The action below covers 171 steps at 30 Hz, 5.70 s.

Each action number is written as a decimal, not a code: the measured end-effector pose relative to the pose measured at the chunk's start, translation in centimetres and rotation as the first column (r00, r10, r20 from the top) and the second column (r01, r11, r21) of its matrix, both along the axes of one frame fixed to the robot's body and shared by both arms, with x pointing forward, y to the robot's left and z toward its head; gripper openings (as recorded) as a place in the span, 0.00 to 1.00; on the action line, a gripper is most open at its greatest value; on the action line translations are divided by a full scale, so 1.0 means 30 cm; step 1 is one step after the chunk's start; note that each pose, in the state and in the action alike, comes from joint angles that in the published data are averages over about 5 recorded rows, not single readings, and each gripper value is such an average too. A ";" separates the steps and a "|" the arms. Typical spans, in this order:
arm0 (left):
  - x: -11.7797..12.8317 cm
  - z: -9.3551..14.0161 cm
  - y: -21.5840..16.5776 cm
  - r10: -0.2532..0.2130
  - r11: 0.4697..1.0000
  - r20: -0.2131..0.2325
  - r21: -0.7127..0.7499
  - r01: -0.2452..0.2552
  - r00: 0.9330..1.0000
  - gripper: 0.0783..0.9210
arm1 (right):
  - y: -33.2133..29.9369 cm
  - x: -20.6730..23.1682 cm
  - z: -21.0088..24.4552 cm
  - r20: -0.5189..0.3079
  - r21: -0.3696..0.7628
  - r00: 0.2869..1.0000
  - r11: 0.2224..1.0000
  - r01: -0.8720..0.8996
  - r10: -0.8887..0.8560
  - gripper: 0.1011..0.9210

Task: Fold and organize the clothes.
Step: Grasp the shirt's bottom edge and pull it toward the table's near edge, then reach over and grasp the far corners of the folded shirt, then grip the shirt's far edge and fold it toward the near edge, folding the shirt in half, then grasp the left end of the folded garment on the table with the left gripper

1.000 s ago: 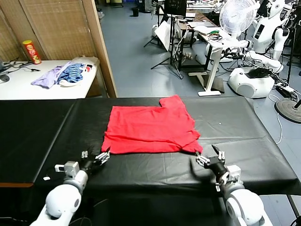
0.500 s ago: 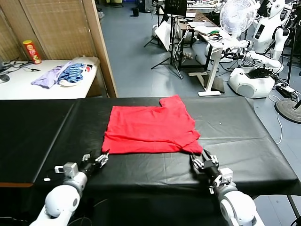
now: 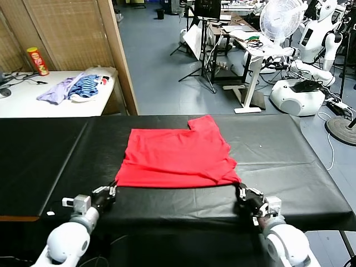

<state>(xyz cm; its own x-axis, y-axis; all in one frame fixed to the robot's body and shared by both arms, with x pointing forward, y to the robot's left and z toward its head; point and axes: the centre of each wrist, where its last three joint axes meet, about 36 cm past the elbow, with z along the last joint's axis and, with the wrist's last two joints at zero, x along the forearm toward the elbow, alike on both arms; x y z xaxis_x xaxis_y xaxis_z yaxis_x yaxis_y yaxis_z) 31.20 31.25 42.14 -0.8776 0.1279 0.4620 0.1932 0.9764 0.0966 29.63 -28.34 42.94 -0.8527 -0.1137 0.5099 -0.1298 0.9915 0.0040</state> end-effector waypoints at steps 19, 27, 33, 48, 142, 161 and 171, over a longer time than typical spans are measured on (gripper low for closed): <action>-0.168 0.156 -0.051 -0.004 1.000 -0.076 0.019 0.006 0.997 0.66 | 0.017 -0.109 0.206 -0.074 -0.057 0.997 0.998 -0.008 0.004 0.73; -0.069 0.268 -0.032 -0.004 0.997 0.010 -0.077 0.005 1.000 0.85 | -0.014 0.021 0.256 0.055 -0.036 0.998 0.999 -0.001 0.003 0.85; 0.137 0.271 -0.001 0.025 0.988 0.089 -0.157 -0.010 0.996 0.85 | -0.046 0.277 0.177 0.197 -0.006 0.980 0.999 0.042 -0.040 0.85; 0.738 0.146 -0.010 0.055 0.977 -0.049 -0.206 -0.064 0.997 0.85 | 0.039 0.919 0.094 0.120 0.021 0.992 0.999 0.038 -0.041 0.85; 0.240 0.162 -0.024 0.012 0.993 0.005 -0.122 -0.011 1.000 0.85 | 0.011 0.392 0.080 0.142 0.062 0.989 0.997 0.041 -0.049 0.85; 0.348 -0.016 -0.011 0.083 0.966 -0.085 -0.236 -0.101 0.993 0.09 | 0.132 0.513 -0.122 0.081 0.091 0.994 0.993 0.072 -0.080 0.37; 0.362 -0.090 -0.043 0.099 0.993 0.067 -0.063 -0.095 0.993 0.06 | 0.192 0.495 -0.176 0.164 0.079 0.979 0.991 0.110 -0.122 0.04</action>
<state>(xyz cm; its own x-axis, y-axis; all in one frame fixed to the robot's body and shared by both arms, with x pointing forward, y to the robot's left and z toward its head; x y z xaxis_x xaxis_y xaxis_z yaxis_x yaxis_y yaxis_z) 42.07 29.96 39.43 -0.9170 0.0662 0.3934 0.0922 0.9946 0.0475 44.50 -22.57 37.66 -0.9350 -0.0388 0.3526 -0.0184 0.9980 0.0610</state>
